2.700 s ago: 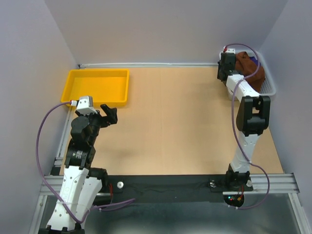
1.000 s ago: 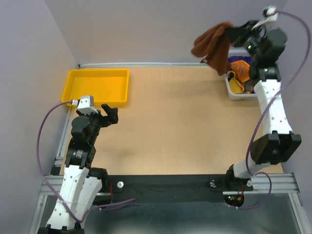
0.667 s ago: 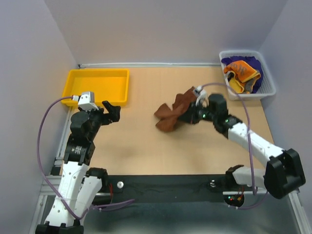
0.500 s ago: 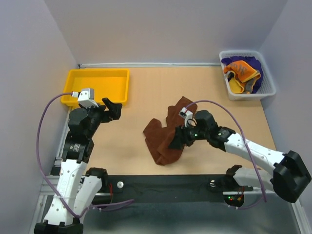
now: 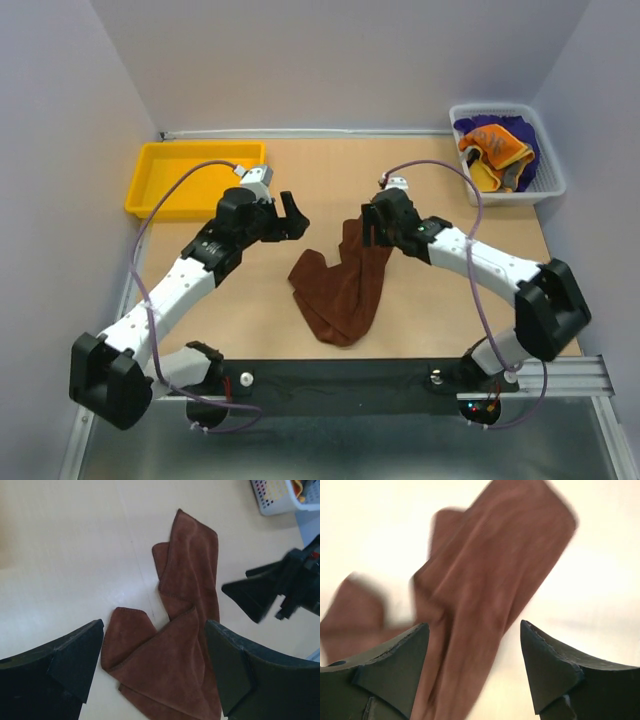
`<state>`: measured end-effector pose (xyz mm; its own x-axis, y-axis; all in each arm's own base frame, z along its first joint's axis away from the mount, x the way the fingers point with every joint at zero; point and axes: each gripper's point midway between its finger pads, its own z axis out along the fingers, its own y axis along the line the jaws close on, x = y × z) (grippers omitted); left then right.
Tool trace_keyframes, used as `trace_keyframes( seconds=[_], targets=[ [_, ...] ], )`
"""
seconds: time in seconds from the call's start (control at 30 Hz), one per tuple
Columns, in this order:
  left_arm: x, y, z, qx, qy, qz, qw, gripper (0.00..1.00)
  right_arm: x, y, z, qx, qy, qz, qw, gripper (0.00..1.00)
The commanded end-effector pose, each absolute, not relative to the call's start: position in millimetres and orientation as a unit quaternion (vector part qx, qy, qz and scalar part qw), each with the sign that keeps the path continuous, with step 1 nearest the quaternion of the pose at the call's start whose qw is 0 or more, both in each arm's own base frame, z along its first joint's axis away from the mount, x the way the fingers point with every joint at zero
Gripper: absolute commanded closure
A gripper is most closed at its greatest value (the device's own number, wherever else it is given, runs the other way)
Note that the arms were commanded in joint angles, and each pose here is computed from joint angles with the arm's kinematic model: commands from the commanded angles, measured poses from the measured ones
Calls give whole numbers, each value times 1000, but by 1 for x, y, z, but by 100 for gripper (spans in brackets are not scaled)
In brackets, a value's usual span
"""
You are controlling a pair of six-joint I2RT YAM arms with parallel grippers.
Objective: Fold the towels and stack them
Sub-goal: Move the towel to the center of the board, then flatten out the crumpled towel
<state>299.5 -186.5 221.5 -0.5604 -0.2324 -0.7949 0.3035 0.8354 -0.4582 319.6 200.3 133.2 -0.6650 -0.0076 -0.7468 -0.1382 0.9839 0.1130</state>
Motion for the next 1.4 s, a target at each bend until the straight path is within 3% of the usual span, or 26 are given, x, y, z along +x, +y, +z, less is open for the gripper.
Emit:
trace_keyframes(
  seconds=[0.0,0.33,0.67,0.77,0.83,0.87,0.97,1.2,1.37],
  targets=[
    [325,-207,230,-20,817,-298,493,10,378,185,124,18,900,-11,434,24],
    [321,-247,157,-32,852,-290,436,20,484,189,79,100,896,-52,429,35],
    [310,-242,133,-52,859,-284,423,21,502,195,31,109,908,-56,401,41],
    [314,-243,132,-48,860,-278,424,21,499,194,20,107,912,-60,392,53],
    [318,-245,130,-47,862,-274,424,22,492,192,14,101,916,-64,383,70],
    [320,-246,131,-47,862,-273,425,22,491,192,20,101,915,-59,387,86],
    [334,-253,139,-47,858,-270,434,26,487,200,36,69,917,-28,393,99],
    [375,-277,140,-47,861,-257,437,32,468,203,90,39,889,45,453,100],
    [401,-296,118,-26,877,-232,421,41,457,204,98,27,883,67,463,99]
  ],
)
